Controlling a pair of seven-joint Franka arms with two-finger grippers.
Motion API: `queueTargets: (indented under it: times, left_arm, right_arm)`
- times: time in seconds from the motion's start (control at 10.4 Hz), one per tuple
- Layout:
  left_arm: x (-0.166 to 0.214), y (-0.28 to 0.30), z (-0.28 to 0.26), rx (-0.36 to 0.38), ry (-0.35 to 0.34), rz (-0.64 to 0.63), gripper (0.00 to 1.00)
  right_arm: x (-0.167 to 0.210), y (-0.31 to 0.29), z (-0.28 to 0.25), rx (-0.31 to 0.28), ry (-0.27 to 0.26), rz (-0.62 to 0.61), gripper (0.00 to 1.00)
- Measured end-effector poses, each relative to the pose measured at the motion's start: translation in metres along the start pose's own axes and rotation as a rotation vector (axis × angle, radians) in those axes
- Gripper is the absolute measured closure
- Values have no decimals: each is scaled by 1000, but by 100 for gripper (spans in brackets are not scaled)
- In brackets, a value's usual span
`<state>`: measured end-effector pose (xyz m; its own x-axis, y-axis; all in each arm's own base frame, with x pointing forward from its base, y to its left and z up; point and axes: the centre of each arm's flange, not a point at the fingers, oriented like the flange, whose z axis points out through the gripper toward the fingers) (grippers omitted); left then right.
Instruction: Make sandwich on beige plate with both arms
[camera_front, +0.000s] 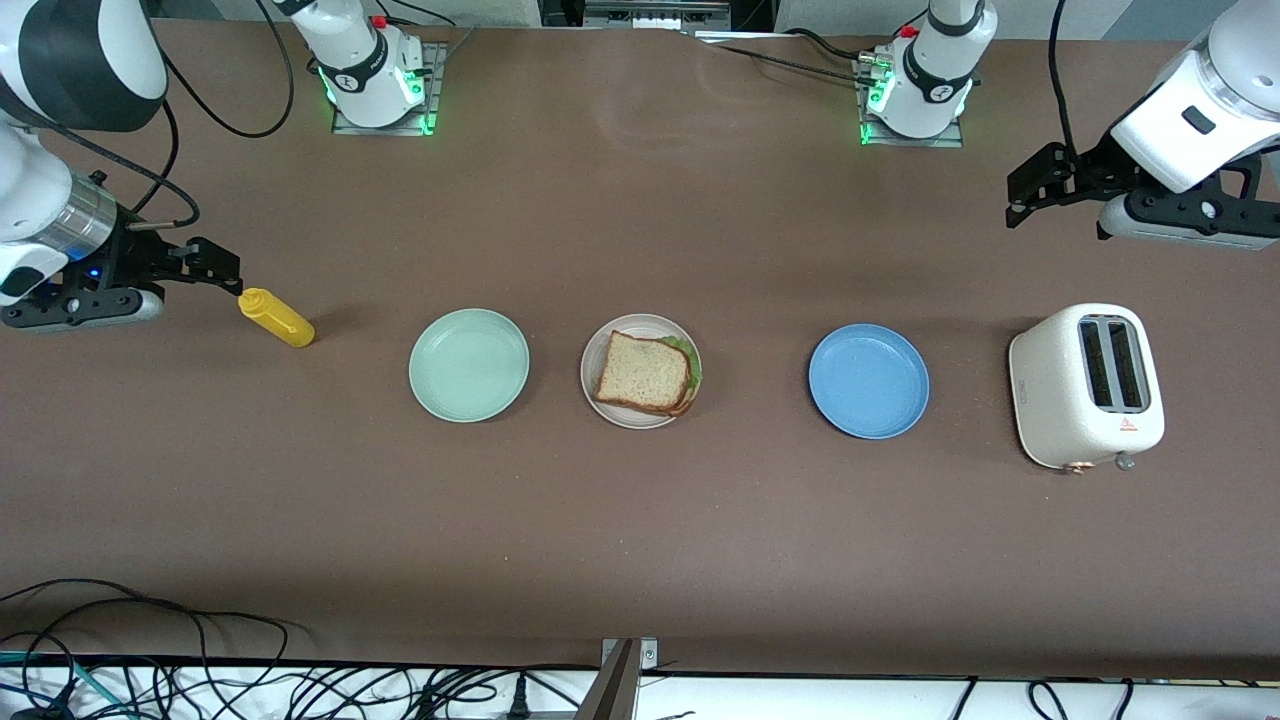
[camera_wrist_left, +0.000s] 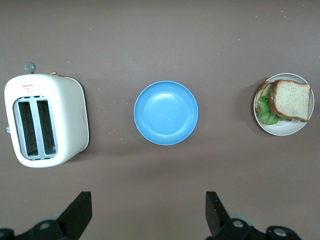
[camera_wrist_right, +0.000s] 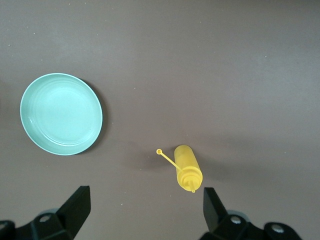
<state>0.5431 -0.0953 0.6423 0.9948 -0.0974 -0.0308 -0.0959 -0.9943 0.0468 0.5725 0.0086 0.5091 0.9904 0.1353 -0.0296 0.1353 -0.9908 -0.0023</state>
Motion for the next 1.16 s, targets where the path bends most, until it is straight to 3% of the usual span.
queueTargets:
  times: [0.39, 1.16]
  left_arm:
    - [-2, 7, -12, -1, 16, 12, 0]
    - [-13, 32, -9, 5, -43, 61, 0]
  right_arm:
    - [0, 0, 0, 0, -1, 3, 0]
    - [2, -13, 2, -10, -5, -14, 0]
